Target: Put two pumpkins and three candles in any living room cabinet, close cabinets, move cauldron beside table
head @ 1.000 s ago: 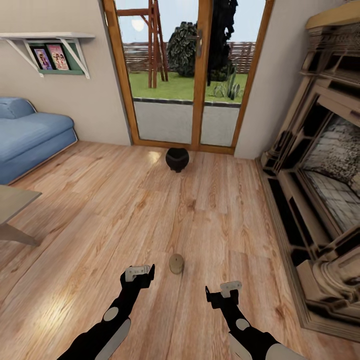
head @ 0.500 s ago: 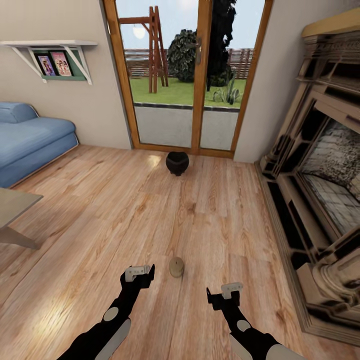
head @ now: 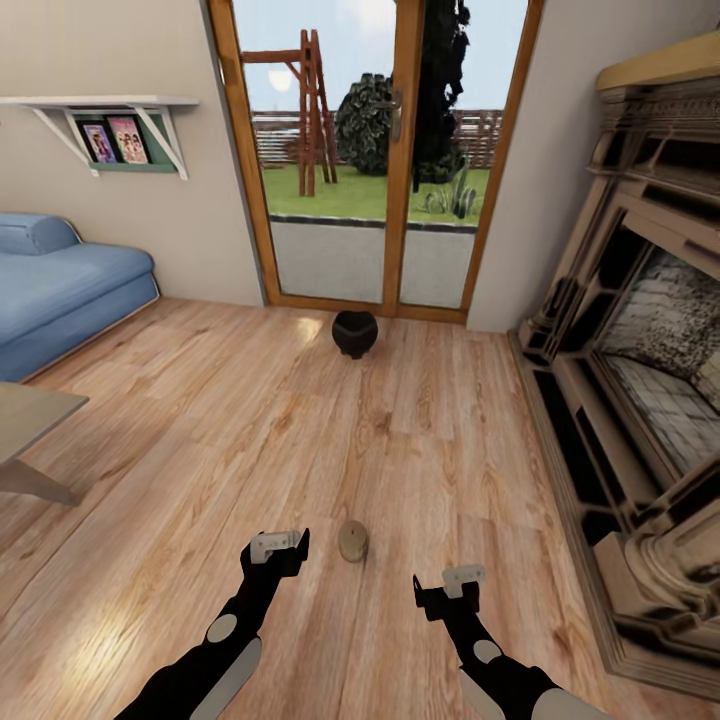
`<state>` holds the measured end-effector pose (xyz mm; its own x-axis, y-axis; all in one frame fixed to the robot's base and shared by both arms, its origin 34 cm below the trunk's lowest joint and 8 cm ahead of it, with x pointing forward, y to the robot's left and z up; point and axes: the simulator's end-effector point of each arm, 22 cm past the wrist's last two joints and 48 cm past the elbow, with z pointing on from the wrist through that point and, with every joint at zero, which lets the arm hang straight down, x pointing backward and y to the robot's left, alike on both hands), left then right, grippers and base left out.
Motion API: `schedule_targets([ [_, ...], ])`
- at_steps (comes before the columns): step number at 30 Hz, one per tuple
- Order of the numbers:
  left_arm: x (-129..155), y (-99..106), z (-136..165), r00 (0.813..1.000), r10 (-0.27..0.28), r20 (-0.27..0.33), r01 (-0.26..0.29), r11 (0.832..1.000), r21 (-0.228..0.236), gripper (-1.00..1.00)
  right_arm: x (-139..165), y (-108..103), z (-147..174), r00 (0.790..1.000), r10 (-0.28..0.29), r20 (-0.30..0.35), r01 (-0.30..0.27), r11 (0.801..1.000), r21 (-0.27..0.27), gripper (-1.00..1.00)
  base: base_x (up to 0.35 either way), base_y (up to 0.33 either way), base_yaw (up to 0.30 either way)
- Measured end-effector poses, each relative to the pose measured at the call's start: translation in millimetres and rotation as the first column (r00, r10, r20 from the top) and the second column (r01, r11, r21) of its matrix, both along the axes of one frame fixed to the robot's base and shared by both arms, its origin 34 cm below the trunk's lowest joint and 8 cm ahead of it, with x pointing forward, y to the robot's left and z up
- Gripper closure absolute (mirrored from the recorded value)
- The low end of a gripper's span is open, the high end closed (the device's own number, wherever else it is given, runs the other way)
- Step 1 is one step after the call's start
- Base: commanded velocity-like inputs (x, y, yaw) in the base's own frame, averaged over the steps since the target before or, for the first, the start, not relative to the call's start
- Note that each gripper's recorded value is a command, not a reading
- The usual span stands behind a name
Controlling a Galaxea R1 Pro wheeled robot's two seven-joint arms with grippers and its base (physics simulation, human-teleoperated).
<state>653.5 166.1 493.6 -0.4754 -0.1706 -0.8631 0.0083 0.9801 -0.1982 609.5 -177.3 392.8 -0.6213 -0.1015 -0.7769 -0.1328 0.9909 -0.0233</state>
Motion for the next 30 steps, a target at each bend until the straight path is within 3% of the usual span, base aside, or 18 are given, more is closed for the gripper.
schedule_targets([
  [30, 7.1, 0.9, 23.9, 0.999, 0.001, 0.044, -0.001, 1.000, 0.002, -1.00, 13.0, -0.7, 23.8, 0.999, 0.000, 0.048, 0.000, 1.000, -0.001, -1.00, 0.000, 0.000, 0.000],
])
